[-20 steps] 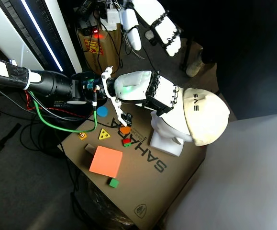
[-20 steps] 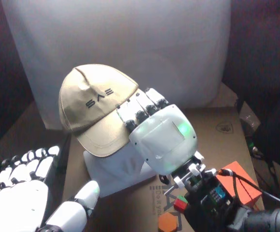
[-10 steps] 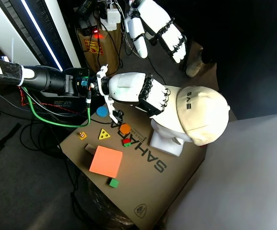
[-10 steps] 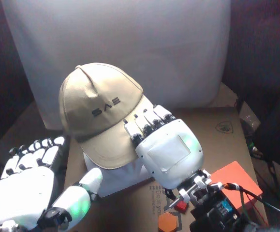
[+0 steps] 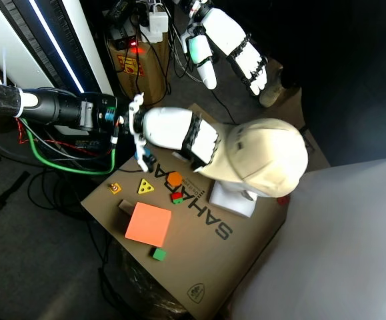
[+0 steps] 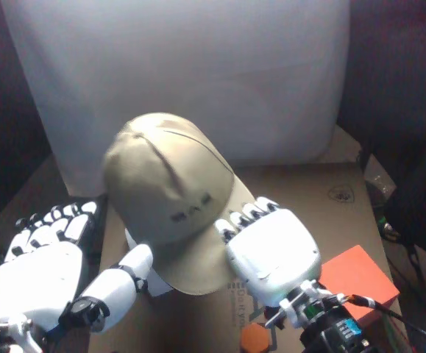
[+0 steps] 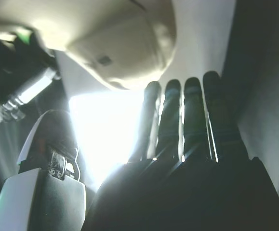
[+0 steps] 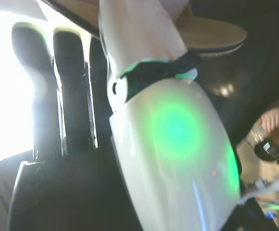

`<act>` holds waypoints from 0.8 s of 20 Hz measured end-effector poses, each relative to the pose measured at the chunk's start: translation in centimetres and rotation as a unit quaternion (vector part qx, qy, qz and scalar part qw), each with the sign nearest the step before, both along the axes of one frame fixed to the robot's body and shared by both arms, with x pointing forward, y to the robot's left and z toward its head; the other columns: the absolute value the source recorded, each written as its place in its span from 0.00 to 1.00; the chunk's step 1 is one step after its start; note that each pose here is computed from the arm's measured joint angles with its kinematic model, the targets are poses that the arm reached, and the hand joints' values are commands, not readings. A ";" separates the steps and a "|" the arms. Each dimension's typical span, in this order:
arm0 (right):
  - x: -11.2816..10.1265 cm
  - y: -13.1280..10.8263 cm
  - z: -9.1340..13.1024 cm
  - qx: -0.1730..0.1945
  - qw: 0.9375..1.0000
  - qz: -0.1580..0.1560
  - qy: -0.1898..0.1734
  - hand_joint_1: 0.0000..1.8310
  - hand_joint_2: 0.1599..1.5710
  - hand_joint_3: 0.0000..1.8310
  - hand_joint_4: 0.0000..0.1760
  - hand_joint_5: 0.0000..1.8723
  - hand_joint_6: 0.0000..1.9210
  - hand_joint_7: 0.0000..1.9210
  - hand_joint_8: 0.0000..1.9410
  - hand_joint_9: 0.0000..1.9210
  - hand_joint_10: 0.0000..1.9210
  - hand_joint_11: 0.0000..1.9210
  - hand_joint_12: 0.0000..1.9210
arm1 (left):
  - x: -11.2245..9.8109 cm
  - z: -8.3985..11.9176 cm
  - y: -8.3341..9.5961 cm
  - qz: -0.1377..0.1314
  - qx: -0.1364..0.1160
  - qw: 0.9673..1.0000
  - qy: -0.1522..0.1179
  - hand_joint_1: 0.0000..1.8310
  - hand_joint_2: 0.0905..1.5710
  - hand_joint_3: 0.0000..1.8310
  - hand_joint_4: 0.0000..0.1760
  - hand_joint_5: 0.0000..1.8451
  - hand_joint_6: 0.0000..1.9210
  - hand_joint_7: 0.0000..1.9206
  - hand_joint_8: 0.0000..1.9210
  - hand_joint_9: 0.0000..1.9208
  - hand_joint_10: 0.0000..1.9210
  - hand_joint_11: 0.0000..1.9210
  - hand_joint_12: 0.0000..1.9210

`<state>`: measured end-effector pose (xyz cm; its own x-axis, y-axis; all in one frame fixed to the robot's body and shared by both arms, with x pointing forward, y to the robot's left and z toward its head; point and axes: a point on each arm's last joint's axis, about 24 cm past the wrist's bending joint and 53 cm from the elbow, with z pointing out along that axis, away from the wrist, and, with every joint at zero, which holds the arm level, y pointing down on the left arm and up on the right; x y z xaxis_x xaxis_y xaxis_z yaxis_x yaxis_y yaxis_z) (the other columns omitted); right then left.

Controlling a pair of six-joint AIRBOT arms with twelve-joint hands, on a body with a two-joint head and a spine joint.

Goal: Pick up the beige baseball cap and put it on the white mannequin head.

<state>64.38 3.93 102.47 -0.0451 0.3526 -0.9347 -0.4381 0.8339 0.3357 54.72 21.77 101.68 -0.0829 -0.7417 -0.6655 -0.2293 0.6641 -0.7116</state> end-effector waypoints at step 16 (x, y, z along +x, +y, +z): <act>-0.1 -0.6 0.2 0.020 0.996 0.036 0.082 0.81 0.72 0.00 0.00 0.41 0.55 0.43 0.60 0.41 0.72 0.40 0.89 | 2.2 -0.2 -0.5 -0.015 -0.006 1.000 0.004 0.00 0.76 0.00 0.00 0.08 0.00 0.07 0.00 0.06 0.00 0.00 0.24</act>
<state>64.25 3.32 102.66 -0.2225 0.3803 -0.8977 -0.4334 0.7863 0.4404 56.96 21.24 101.47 -0.1106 -0.7463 -0.6564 -0.2141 0.6628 -0.7175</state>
